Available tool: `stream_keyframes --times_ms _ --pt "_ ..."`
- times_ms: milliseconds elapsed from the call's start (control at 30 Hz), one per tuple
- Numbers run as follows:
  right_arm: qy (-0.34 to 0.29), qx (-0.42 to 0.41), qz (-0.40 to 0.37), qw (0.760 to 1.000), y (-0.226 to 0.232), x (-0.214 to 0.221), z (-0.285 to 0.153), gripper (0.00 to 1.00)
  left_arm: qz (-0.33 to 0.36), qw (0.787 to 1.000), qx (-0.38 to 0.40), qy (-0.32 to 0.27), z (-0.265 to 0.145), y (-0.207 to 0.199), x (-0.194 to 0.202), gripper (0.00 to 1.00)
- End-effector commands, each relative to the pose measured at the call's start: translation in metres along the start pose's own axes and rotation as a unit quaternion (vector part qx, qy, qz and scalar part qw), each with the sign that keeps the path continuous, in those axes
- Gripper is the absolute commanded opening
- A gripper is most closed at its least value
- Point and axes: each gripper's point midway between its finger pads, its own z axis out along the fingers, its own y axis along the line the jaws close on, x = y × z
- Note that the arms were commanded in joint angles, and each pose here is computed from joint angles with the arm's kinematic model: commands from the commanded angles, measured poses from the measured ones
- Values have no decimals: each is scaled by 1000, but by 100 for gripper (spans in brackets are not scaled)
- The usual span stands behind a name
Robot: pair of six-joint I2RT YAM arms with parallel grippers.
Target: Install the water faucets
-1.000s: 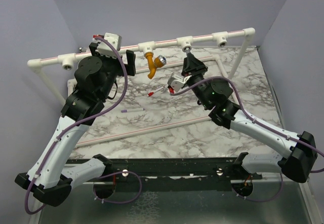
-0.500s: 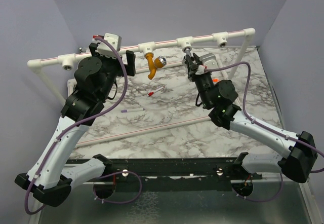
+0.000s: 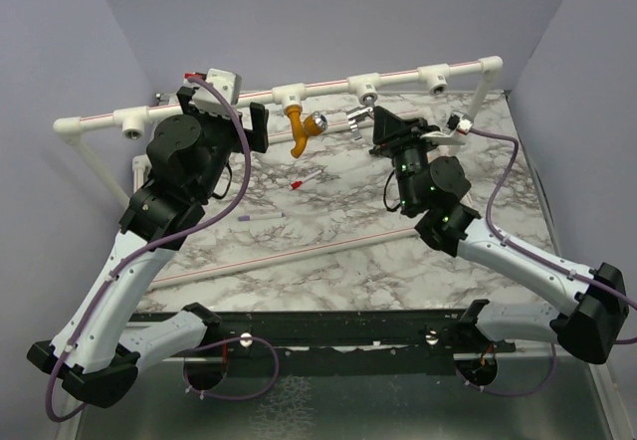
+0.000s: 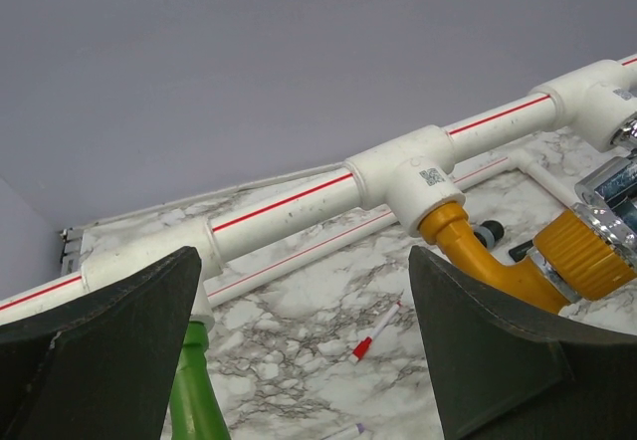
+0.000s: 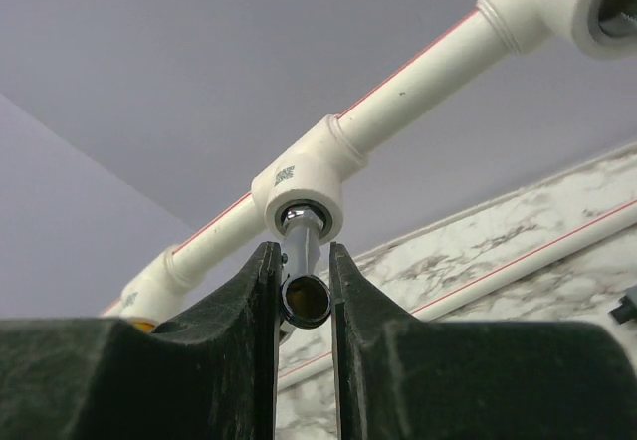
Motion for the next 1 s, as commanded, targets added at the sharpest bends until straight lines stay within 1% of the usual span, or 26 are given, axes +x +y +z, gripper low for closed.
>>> stream_keyframes --times_ms 0,133,267,333,467,500,600,800,867,967 --pt "3 77 137 988 -23 0 -8 1 6 1000 -11 -4 -4 4 0 87" --pt "14 85 183 979 -22 0 -12 1 6 1000 -8 -3 -4 2 0 87" --pt "14 81 185 979 -19 -4 -13 1 7 1000 -10 -2 -4 2 1 87" --pt "13 80 180 980 -18 -7 -13 9 8 1000 -11 -2 -4 2 1 87" --pt "5 78 166 983 -18 -16 -14 31 9 1000 -14 0 -3 3 2 87" --pt "3 78 161 984 -18 -19 -14 38 9 1000 -14 0 -3 3 3 87" --pt "-7 76 150 986 -18 -29 -16 50 10 1000 -16 1 -3 4 4 87" --pt "-13 70 110 991 -20 -43 -21 61 12 1000 -16 4 -2 4 6 87" --pt "-12 52 75 996 -15 -48 -21 63 12 1000 -15 5 -1 3 6 87" --pt "-5 10 -7 1000 -2 -53 -20 64 12 1000 -15 3 -1 3 5 87"
